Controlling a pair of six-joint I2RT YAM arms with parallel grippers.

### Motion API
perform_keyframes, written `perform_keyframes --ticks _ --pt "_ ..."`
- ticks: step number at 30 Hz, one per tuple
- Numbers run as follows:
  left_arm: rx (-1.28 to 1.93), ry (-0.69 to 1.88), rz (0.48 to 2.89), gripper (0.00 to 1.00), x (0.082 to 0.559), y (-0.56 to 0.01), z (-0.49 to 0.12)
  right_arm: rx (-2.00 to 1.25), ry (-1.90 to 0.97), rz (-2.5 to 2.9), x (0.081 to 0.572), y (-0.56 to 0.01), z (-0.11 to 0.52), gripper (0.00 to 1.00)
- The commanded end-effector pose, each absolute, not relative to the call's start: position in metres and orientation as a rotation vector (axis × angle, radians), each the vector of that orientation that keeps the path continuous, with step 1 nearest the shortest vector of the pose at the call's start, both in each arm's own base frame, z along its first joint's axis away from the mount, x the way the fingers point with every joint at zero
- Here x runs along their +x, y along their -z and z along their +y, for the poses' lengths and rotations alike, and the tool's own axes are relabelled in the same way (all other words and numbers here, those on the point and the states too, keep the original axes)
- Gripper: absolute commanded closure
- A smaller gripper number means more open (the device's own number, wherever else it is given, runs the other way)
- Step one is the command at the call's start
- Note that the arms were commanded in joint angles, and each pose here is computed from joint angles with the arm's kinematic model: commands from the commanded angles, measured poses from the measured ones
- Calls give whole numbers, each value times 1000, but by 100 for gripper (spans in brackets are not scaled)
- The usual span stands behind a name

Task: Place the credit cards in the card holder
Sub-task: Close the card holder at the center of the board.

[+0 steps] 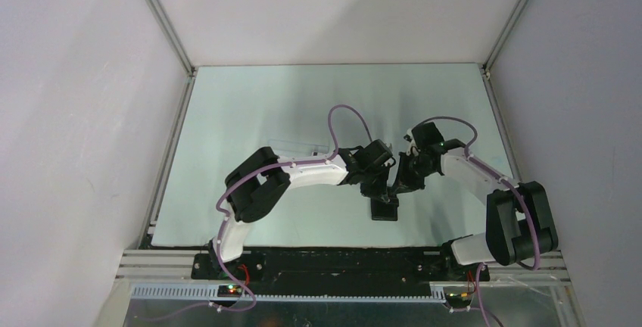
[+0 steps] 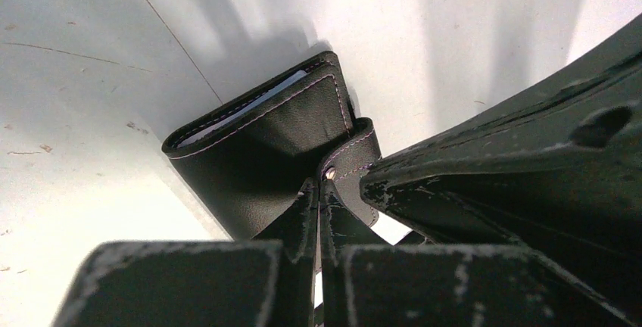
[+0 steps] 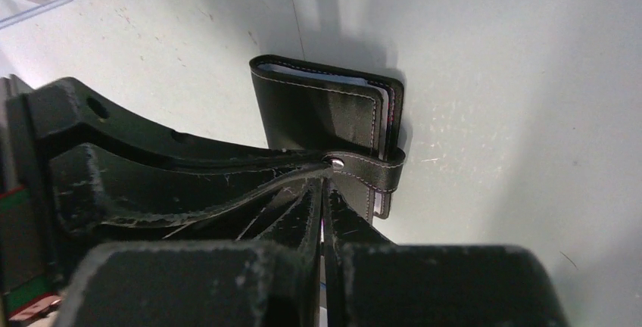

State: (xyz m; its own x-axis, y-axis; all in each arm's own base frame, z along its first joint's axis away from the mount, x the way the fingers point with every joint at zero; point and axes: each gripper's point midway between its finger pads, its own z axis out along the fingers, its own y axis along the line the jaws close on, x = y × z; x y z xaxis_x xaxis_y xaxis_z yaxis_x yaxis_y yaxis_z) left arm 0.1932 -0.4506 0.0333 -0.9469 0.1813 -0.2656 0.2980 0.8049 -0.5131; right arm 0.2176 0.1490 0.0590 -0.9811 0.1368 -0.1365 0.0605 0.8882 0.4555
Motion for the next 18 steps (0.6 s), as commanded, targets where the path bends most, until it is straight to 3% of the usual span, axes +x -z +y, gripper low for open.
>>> perform_keyframes --ticks 1,18 --pt "395 658 2829 100 195 -21 -422 115 -676 2905 212 -53 151 100" --pt "405 622 2837 100 194 -18 -418 151 -555 2957 205 -24 145 100"
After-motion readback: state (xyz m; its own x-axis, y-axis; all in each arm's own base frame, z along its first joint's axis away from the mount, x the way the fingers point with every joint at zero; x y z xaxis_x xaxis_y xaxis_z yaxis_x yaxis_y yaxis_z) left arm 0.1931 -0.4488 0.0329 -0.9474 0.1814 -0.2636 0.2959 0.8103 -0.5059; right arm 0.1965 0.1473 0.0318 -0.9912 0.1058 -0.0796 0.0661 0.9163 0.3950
